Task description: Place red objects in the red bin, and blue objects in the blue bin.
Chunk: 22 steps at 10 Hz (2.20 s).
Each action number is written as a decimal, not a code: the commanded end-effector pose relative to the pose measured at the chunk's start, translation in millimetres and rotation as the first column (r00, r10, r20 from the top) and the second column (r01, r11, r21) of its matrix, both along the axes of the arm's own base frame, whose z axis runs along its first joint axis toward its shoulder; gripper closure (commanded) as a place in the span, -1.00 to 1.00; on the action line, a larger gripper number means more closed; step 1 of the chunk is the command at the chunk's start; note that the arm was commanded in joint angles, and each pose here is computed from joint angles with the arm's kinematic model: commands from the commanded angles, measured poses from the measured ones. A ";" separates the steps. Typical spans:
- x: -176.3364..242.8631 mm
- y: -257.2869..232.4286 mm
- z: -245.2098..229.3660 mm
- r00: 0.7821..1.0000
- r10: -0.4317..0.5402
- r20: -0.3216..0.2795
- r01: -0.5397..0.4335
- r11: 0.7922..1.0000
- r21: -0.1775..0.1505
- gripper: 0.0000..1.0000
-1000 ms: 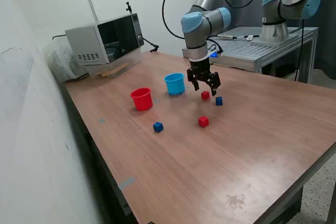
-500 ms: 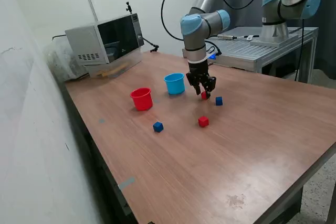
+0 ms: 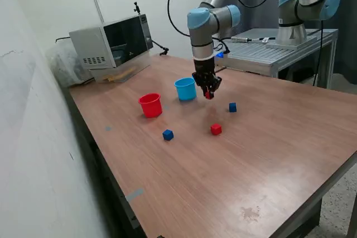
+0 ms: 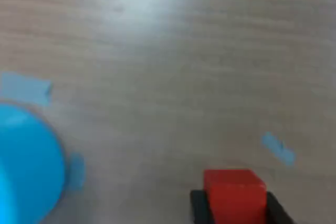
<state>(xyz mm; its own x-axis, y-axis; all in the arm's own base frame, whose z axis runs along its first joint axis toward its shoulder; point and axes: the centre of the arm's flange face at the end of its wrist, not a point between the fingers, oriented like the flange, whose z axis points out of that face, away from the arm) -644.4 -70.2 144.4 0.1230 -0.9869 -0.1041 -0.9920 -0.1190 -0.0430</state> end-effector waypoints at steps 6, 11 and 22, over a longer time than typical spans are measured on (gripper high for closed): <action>-80.0 43.8 162.8 0.965 -0.080 -0.249 0.059 0.994 -0.093 1.00; -120.5 109.0 135.3 0.944 -0.170 -0.281 0.147 0.984 -0.101 1.00; -152.9 154.7 46.5 0.945 -0.237 -0.224 0.218 0.970 -0.104 -1.00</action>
<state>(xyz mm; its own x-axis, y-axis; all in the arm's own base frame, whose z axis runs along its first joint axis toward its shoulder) -797.9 80.5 192.8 -0.1203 -0.9925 -0.0213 -0.9737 0.1138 0.1975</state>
